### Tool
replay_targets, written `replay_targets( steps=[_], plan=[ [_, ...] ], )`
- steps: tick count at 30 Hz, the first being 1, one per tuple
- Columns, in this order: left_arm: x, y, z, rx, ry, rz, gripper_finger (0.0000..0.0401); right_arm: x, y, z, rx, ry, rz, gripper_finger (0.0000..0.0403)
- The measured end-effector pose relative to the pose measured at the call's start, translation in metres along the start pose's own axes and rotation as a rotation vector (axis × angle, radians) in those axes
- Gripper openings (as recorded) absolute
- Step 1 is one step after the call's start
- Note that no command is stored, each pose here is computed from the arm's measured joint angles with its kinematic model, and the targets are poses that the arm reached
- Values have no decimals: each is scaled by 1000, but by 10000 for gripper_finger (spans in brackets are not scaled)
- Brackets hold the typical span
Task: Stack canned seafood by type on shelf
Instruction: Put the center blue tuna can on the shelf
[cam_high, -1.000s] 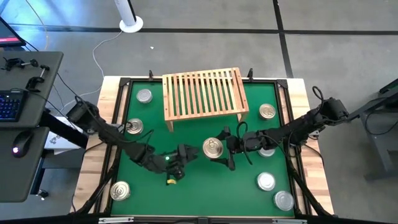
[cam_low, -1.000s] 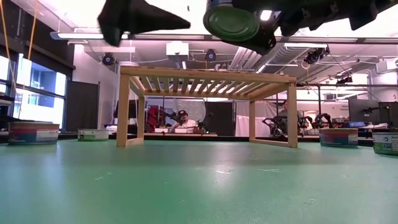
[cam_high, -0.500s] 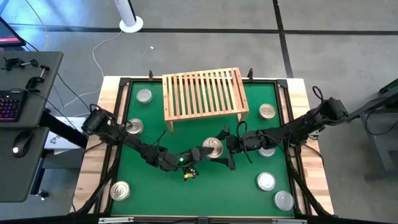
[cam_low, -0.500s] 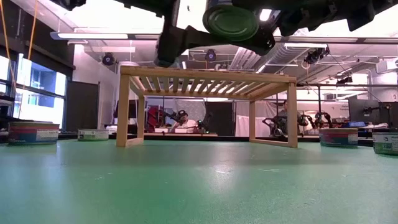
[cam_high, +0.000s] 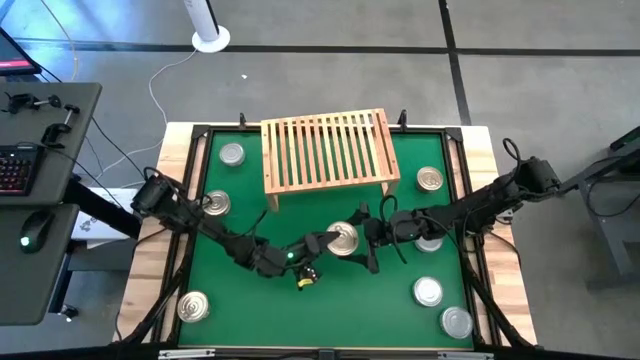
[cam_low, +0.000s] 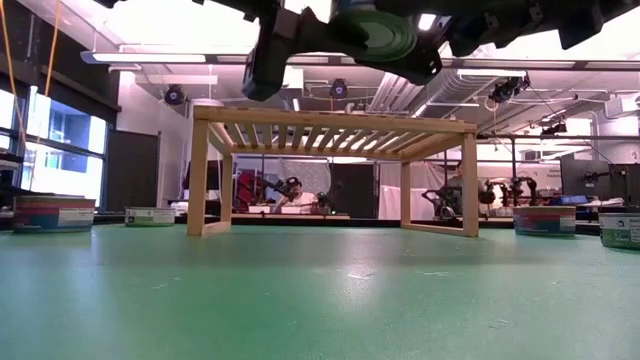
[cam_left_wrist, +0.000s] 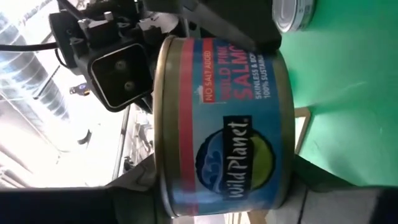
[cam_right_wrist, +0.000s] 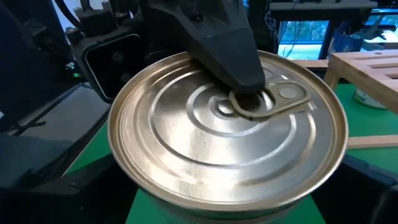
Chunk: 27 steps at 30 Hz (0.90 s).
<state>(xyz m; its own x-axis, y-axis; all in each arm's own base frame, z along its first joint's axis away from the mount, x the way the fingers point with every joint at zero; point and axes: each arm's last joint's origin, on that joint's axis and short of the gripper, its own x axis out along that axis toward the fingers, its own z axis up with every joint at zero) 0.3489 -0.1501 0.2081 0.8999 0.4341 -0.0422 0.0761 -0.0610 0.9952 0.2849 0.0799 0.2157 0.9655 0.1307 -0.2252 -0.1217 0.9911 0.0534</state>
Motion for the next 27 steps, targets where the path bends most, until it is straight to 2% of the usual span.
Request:
replay_targets(
  steps=[7, 14, 19, 24, 27],
  plan=[
    [-5, 0, 4, -29, 1, -1, 165, 0, -2, -1, 43, 23, 0, 394],
    [-10, -1, 6, -9, 46, -12, 165, 1, -11, -15, 60, 157, -29, 393],
    [-11, -3, 6, 1, 67, -21, 165, 2, -13, -7, 22, 250, -42, 393],
    [-11, 0, 1, -76, 168, -15, 165, 4, -15, 4, 32, 315, -113, 393],
    [-4, 10, -13, -154, 236, -2, 165, 3, -15, 2, 24, 341, -138, 393]
  ],
)
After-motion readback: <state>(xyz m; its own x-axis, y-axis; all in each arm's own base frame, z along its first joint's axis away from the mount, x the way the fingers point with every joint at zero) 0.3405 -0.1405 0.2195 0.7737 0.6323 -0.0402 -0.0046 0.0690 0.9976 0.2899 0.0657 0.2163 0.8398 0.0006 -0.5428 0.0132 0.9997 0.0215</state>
